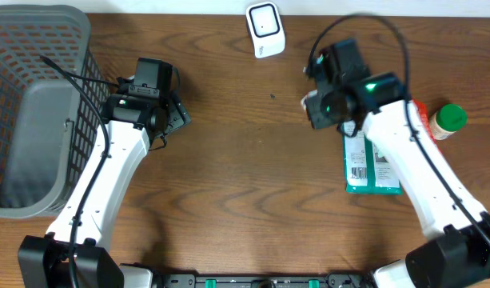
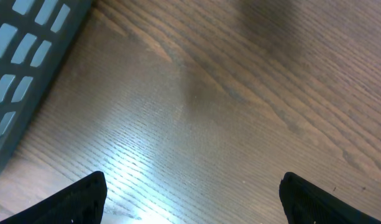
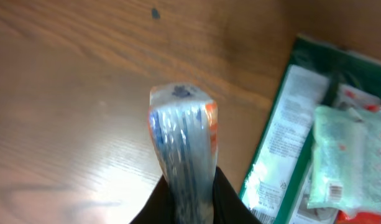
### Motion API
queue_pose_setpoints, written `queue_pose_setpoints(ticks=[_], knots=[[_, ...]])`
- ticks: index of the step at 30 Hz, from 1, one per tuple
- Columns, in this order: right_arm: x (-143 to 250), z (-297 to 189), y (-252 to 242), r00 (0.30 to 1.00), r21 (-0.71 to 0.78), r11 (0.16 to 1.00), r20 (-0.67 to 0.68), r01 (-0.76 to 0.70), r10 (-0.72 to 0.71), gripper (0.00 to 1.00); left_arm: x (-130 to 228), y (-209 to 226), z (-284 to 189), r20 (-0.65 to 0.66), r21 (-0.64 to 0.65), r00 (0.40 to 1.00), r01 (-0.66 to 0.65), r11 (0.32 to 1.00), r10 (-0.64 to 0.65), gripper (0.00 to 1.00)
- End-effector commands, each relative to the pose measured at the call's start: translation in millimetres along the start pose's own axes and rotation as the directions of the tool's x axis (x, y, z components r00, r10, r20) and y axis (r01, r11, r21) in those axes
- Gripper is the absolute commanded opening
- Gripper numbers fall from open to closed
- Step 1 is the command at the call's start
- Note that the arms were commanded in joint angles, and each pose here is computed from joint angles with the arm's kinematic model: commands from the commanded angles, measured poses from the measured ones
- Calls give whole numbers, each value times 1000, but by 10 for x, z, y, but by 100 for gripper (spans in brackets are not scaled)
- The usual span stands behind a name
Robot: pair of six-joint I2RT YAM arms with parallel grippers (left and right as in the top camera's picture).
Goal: Scan the item barcode
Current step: 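Carry the orange box up and hold it against the white scanner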
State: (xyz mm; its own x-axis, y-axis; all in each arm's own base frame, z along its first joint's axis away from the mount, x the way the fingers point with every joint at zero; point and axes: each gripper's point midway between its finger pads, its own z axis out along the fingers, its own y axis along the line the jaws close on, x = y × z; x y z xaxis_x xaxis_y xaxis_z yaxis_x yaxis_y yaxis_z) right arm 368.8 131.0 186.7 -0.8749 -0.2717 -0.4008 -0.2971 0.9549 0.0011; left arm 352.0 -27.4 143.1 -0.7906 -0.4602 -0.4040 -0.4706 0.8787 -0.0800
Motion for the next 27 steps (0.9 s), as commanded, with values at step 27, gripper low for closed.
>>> queue_pose_setpoints(ticks=[27], knots=[[-1635,-443,55,956,-24,993,271,-114,117,1,-21,23,12,4,-14,1000,-4,1000,4,89]])
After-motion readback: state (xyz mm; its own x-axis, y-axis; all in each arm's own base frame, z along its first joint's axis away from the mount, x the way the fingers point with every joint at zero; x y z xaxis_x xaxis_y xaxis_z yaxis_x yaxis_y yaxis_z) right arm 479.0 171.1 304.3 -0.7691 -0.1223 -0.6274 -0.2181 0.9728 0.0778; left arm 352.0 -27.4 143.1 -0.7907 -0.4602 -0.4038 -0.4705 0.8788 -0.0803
